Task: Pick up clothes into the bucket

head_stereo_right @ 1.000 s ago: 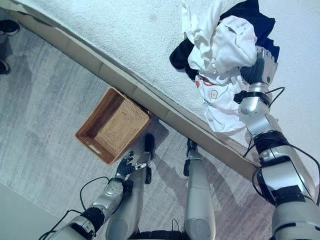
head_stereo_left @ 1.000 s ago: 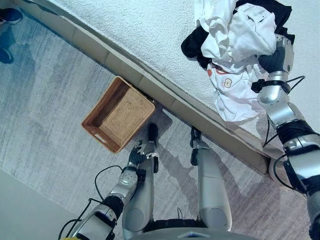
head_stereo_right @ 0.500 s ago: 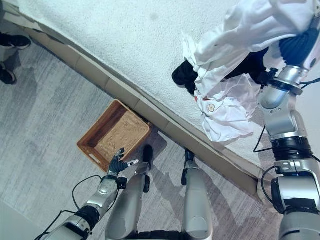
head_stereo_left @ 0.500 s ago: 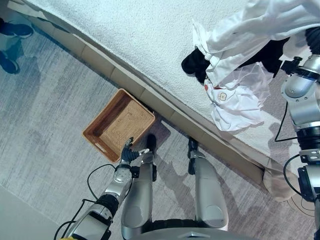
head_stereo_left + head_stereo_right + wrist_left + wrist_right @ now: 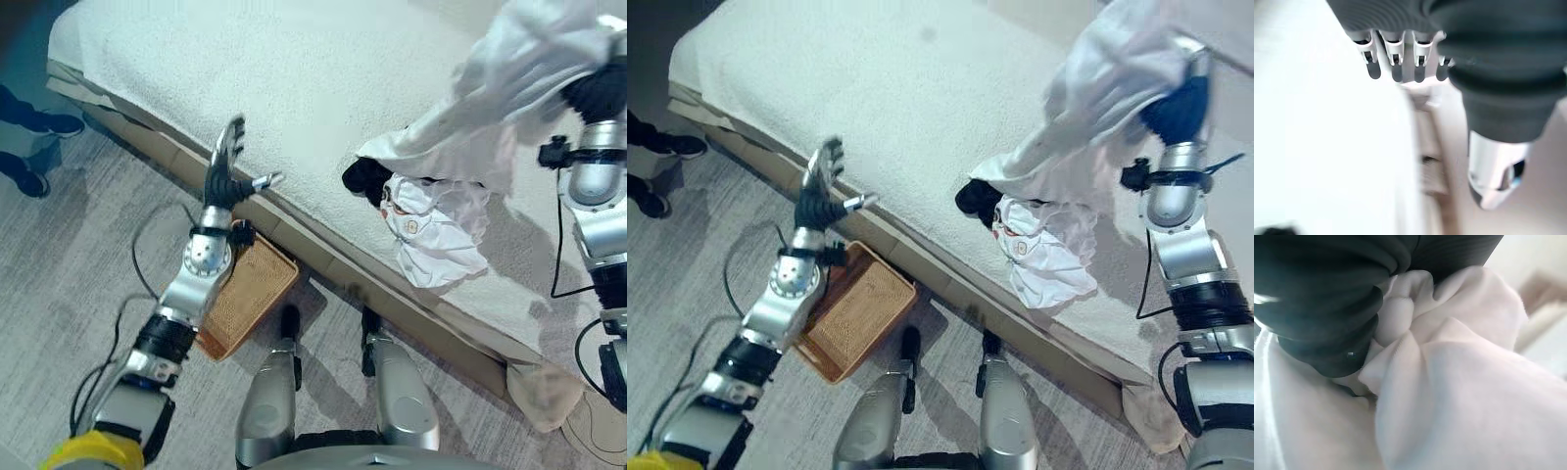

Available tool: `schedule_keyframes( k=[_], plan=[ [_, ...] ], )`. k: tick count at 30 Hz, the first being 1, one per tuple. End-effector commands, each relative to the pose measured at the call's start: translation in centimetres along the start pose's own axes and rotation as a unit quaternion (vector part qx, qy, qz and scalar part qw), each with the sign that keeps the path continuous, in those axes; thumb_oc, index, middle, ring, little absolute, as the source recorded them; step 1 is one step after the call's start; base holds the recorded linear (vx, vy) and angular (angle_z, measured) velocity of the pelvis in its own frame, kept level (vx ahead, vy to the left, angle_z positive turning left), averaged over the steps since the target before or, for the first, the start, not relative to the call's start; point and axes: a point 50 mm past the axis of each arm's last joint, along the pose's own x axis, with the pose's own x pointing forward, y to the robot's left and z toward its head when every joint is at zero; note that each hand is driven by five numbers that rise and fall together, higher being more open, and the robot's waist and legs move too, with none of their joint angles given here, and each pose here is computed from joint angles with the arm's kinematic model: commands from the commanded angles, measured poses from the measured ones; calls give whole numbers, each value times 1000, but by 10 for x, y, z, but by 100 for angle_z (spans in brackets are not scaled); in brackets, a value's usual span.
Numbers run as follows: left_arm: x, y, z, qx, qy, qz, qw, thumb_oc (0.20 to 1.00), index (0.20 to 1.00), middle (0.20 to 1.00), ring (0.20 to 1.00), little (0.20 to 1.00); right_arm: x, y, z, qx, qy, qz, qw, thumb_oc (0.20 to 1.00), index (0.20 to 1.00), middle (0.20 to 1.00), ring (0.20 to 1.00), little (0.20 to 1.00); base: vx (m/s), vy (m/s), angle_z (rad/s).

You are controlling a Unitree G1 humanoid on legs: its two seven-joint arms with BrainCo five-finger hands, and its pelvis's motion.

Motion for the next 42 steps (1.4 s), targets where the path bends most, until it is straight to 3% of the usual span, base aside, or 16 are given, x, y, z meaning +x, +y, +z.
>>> schedule_keyframes(
  k=[1,7,13,17,26,32,33,34,35,39,42],
  plan=[
    [-3,-21,5,12,-24,-78,997,1000,1000,1000,1000,1000,6,19,18,13,-41,116,992,200,200,200,200,200,5,31,-3],
    [16,-42,13,50,-31,-165,985,1000,1000,1000,1000,1000,9,40,42,44,-74,211,974,200,200,200,200,200,14,16,-6],
    [24,-57,3,65,0,-190,980,1000,1000,1000,1000,1000,10,51,71,96,-119,243,958,200,200,200,200,200,-2,11,-9],
    [20,-87,-12,12,58,-240,969,1000,1000,1000,1000,1000,4,56,105,153,-181,259,936,200,200,200,200,200,-10,3,-2],
    [10,-129,-14,-138,128,-303,934,1000,1000,1000,1000,1000,-1,63,134,193,-230,267,916,200,200,200,200,200,0,0,0],
    [-1,-158,-6,-245,171,-356,885,1000,1000,1000,1000,1000,-3,72,142,205,-238,277,908,200,200,200,200,200,0,0,0],
    [-9,-167,-4,-287,191,-382,858,589,589,589,589,589,-4,75,144,211,-239,281,905,200,200,200,200,200,0,0,0],
    [-9,-167,-4,-287,191,-382,858,300,300,300,300,300,-4,75,144,211,-239,281,905,200,200,200,200,200,0,0,0],
    [-11,-167,-4,-286,192,-390,854,200,200,200,200,200,-4,77,143,212,-237,282,905,200,200,200,200,200,0,0,0],
    [-14,-160,-3,-308,196,-398,841,200,200,200,200,200,-5,80,136,204,-227,281,910,200,200,200,200,200,4,-1,-3],
    [-14,-141,-8,-338,191,-357,850,200,200,200,200,200,-8,77,120,189,-203,263,924,200,200,200,200,200,0,-2,-1]
  ],
)
